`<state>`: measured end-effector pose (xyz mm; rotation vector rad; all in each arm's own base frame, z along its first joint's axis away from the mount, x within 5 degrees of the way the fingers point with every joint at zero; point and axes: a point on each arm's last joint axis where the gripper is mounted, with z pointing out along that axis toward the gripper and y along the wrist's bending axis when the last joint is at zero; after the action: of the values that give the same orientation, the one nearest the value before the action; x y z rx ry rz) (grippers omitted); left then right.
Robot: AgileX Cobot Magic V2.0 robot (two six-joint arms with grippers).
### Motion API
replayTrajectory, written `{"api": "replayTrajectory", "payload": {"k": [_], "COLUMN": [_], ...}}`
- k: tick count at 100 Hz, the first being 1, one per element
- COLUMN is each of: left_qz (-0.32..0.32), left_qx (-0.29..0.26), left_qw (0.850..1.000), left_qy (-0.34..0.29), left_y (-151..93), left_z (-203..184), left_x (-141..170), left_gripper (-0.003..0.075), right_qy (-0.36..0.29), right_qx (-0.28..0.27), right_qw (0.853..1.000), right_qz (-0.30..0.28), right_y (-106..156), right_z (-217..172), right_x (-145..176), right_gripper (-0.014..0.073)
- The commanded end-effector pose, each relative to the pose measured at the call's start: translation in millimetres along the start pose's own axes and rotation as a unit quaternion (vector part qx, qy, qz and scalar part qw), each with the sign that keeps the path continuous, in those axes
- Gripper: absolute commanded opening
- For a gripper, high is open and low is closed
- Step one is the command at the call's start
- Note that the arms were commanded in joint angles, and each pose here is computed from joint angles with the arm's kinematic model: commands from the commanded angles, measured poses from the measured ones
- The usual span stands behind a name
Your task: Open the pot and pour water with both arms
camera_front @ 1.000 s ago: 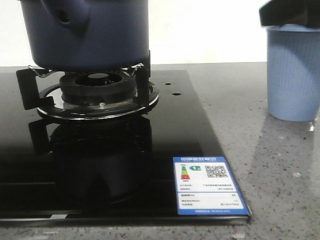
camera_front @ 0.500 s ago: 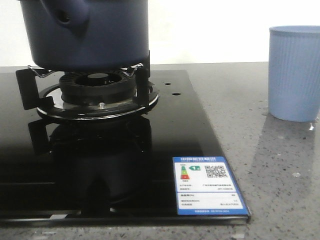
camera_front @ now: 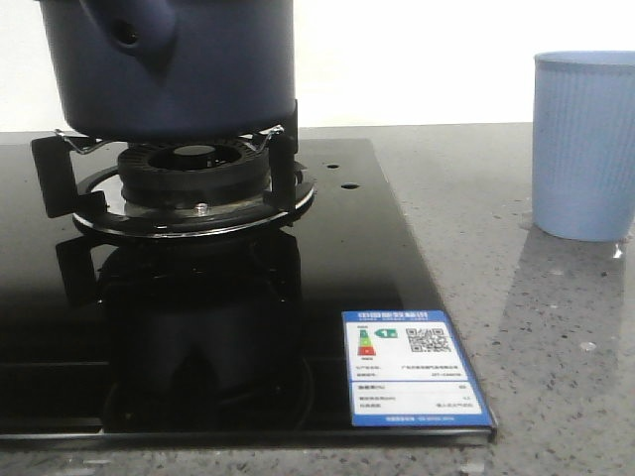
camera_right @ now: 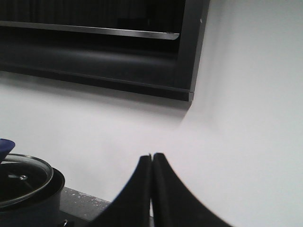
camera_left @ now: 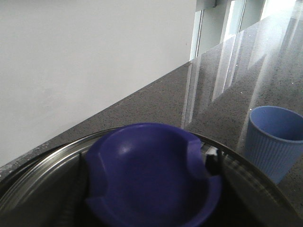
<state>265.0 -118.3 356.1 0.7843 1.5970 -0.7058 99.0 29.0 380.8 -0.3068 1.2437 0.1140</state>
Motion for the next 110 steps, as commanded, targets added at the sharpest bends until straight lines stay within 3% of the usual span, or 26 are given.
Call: {"api": "replayTrajectory", "payload": {"k": [1, 29, 110], "left_qz": [-0.024, -0.034, -0.034], "left_qx": [-0.001, -0.035, -0.031], "left_qw": [0.998, 0.997, 0.997], "left_qy": [-0.058, -0.053, -0.059], "left_y": [-2.8, 5.8, 3.8], "left_z": [-3.0, -0.2, 0.9], "left_x": [-22.6, -19.1, -20.2], "left_gripper": [0.0283, 0.0283, 0.0283], "right_qy": [-0.032, -0.031, -0.030], "right_qx": [-0.007, -0.008, -0.009], "right_qw": [0.999, 0.999, 0.998], "right_qz": [0.005, 0.027, 0.046], "right_y": [-0.2, -0.1, 0.2], "right_z": [0.9, 0.9, 0.9], "right_x": [-14.6, -13.9, -13.3], "right_gripper": [-0.0067, -0.0067, -0.0067]}}
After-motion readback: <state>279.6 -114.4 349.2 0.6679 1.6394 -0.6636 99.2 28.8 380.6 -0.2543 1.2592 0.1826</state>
